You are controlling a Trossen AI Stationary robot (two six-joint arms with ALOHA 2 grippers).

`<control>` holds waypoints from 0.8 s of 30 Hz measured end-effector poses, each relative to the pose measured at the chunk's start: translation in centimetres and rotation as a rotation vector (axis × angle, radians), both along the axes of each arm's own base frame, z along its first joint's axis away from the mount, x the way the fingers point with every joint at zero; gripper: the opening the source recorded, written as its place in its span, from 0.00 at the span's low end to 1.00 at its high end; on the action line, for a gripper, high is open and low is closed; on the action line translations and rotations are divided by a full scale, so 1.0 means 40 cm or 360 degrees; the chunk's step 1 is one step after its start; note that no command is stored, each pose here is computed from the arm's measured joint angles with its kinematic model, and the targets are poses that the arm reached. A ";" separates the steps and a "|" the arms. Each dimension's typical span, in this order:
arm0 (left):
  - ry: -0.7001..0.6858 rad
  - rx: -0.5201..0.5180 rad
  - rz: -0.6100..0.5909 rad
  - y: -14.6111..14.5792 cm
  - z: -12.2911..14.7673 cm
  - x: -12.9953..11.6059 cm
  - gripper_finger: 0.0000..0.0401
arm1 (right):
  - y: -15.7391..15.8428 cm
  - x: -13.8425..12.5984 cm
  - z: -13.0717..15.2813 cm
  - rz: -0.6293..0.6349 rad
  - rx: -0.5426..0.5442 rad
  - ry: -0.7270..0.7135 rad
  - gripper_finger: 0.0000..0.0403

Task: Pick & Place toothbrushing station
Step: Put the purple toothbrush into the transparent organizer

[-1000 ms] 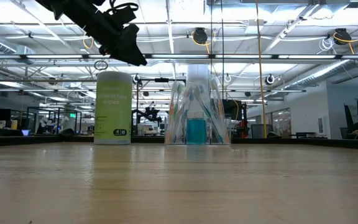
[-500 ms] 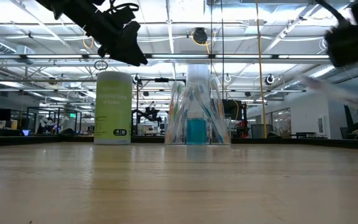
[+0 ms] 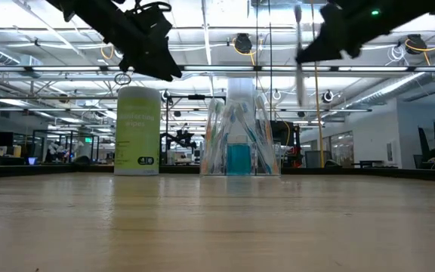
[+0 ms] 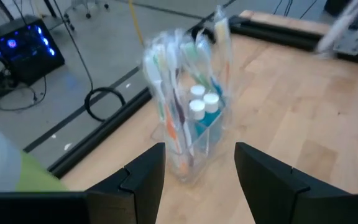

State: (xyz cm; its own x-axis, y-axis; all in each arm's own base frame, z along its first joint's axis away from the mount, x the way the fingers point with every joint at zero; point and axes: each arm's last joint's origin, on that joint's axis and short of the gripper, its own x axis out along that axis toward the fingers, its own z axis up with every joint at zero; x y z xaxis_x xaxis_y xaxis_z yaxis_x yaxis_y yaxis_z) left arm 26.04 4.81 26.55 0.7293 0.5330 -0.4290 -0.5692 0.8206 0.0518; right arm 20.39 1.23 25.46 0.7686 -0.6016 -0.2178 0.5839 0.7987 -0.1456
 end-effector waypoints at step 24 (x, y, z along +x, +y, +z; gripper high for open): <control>0.0001 -0.0073 0.0000 -0.014 -0.037 0.036 0.50 | -0.418 0.071 -0.149 0.0049 0.0342 -0.0104 0.03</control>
State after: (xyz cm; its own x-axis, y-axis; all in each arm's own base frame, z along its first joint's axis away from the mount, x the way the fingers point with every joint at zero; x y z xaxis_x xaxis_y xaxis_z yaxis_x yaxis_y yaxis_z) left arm 27.49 4.23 25.06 0.7289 0.5130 -0.4533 -0.5693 0.8220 0.0148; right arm 23.22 -15.49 19.50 0.8026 -0.5226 -0.2876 0.5612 0.8249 0.0671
